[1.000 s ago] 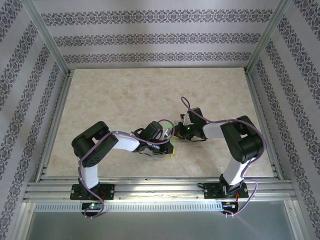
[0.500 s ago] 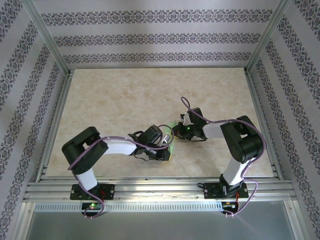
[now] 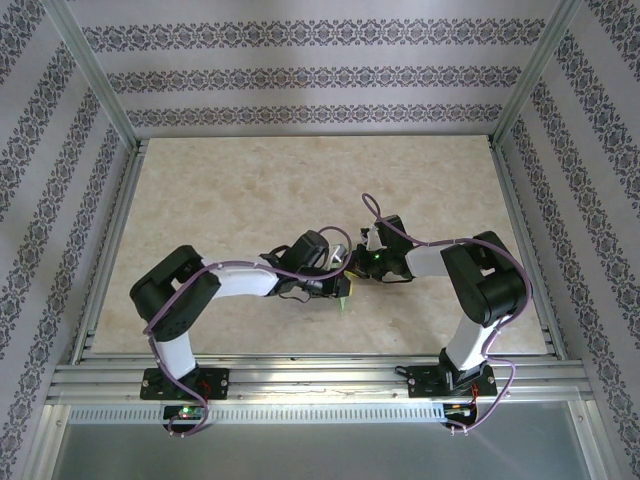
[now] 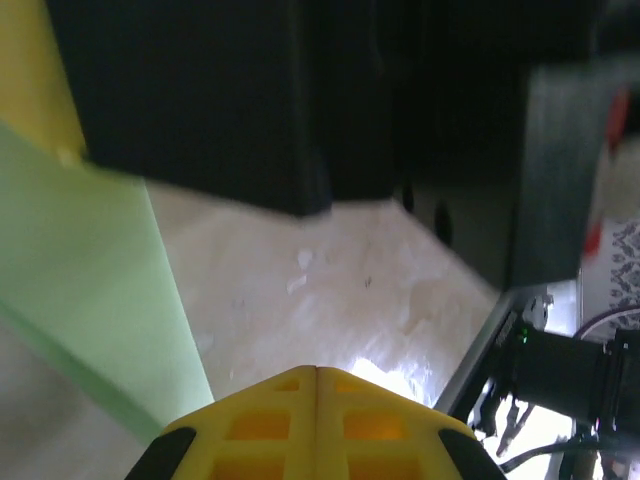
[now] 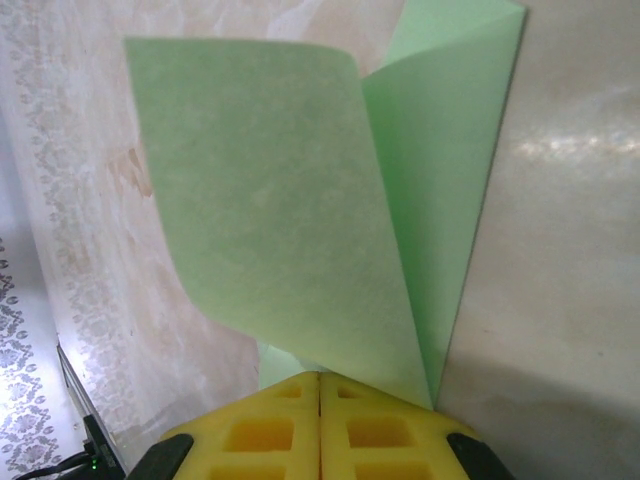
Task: Fold a paper plane with a square sheet of paper (pick it up from the middle)
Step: Fold the wing for the fifth time at the center of the table.
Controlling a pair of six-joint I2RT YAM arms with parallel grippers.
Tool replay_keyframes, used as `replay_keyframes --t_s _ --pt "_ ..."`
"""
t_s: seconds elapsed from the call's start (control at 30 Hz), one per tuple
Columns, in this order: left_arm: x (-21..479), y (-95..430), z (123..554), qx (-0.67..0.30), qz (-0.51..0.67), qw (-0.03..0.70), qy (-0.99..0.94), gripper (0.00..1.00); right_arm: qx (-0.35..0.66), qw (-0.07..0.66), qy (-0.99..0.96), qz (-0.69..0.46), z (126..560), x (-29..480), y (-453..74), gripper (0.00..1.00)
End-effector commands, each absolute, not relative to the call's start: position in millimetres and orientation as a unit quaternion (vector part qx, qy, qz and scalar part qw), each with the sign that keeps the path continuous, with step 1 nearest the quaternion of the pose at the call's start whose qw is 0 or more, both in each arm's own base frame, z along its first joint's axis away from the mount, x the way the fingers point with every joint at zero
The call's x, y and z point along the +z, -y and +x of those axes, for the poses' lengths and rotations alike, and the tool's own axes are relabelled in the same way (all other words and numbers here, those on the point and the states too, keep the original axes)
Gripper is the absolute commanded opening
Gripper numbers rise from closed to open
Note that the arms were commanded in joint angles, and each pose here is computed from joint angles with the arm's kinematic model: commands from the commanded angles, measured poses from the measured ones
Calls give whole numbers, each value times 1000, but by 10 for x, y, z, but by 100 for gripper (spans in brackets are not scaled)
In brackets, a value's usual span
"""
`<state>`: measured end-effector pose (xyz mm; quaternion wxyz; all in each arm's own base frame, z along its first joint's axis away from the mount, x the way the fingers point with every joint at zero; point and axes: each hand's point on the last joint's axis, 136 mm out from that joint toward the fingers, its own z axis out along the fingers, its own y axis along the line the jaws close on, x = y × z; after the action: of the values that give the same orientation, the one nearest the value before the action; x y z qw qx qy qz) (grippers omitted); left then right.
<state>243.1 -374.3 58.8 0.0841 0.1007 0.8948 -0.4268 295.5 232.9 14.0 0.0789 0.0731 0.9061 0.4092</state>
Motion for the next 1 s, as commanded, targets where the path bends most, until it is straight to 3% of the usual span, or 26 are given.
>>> replay_keyframes --t_s 0.0,0.3,0.7,0.97 --pt "613 3795 2632 -428 93 111 -892 3 333 29 -936 111 2676 -311 -2125 7" --pt "321 3644 2724 -373 93 111 -917 3 334 29 -936 110 2671 -309 -2142 6" --pt "-142 3342 2409 -334 83 62 -937 1 341 31 -933 109 2685 -263 -2171 8" --pt "-226 3181 2172 -328 105 40 -938 0 366 74 -923 90 2855 207 -2194 19"
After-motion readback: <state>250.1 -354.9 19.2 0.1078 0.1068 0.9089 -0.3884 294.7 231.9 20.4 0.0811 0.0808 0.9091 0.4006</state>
